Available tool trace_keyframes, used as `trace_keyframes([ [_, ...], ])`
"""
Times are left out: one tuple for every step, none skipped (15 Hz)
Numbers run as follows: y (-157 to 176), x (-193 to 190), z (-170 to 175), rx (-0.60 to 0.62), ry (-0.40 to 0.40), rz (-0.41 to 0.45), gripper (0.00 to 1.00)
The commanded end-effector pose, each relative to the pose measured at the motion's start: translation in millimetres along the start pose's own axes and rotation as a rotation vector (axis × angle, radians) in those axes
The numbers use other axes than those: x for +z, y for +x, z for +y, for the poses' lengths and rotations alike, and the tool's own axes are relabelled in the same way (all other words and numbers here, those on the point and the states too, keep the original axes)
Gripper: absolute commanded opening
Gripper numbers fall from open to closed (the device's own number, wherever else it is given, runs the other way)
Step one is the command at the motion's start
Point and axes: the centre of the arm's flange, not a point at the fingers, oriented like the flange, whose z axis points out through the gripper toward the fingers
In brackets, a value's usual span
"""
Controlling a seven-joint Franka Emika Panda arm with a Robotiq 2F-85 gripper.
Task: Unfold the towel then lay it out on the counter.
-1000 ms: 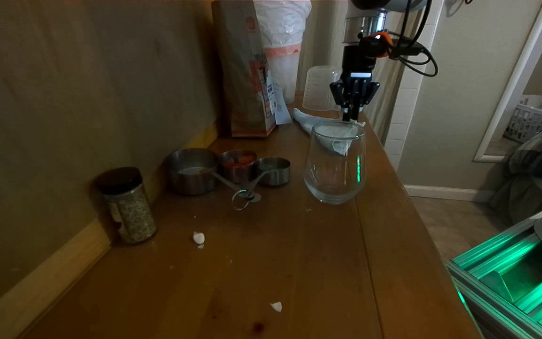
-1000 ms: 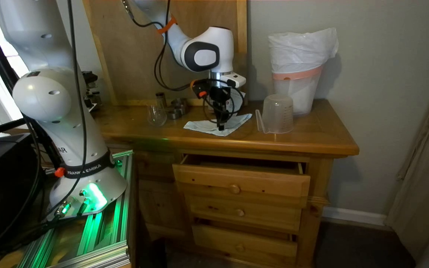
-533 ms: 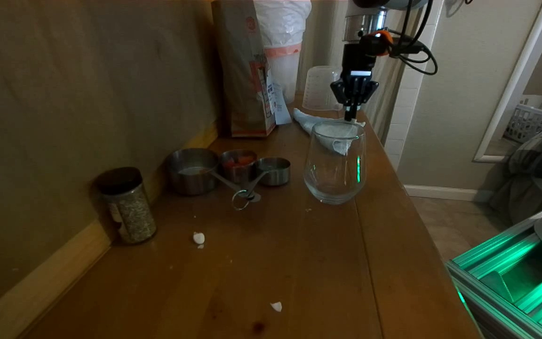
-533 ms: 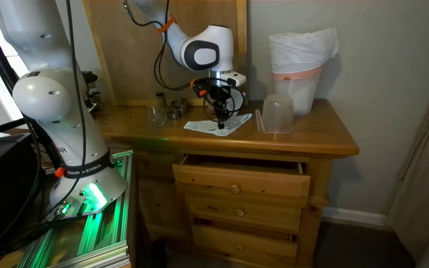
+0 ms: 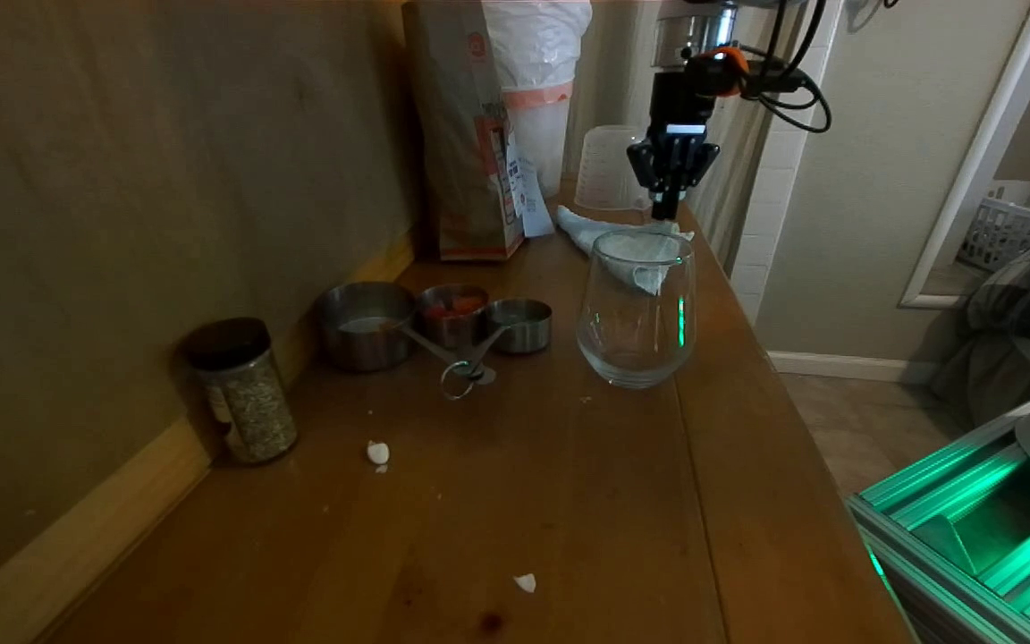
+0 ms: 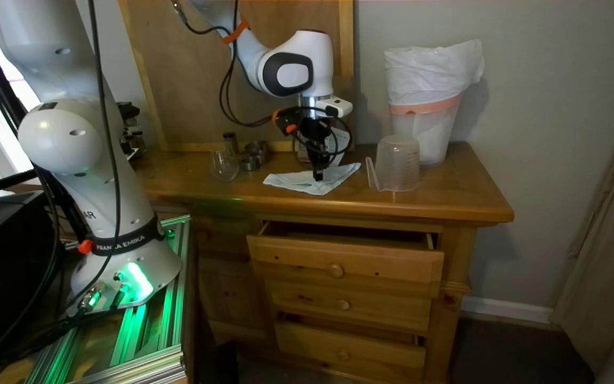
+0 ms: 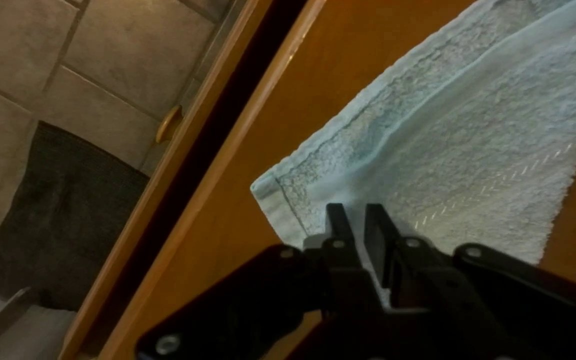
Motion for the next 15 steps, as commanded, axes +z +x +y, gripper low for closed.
trace_keyframes([
  [-7,-11,3,-0.021,-0.019,0.018,0.08],
  [-8,-13,2,-0.026,-0.014,0.019,0.04],
  [-9,-15,1,-0.026,-0.018,0.019,0.0],
  [-9,-16,1,-0.032,-0.025,0.023,0.01],
  [-9,-16,1,-0.036,-0.033,0.023,0.03],
  [-9,-14,2,-0.039,-0.042,0.021,0.26],
  [-9,-11,2,-0.044,-0.048,0.014,0.29],
  [-10,-7,2,-0.047,-0.048,0.009,0.34],
  [-11,-5,2,-0.051,-0.049,0.004,0.4],
  [-13,-2,0,-0.056,-0.048,-0.003,0.48],
  [-15,1,-1,-0.059,-0.047,-0.009,0.54],
  [-17,3,-3,-0.062,-0.047,-0.015,0.62],
  [-19,6,-4,-0.065,-0.047,-0.021,0.68],
  [-20,7,-5,-0.068,-0.048,-0.024,0.76],
  [-21,9,-6,-0.069,-0.047,-0.026,0.54],
])
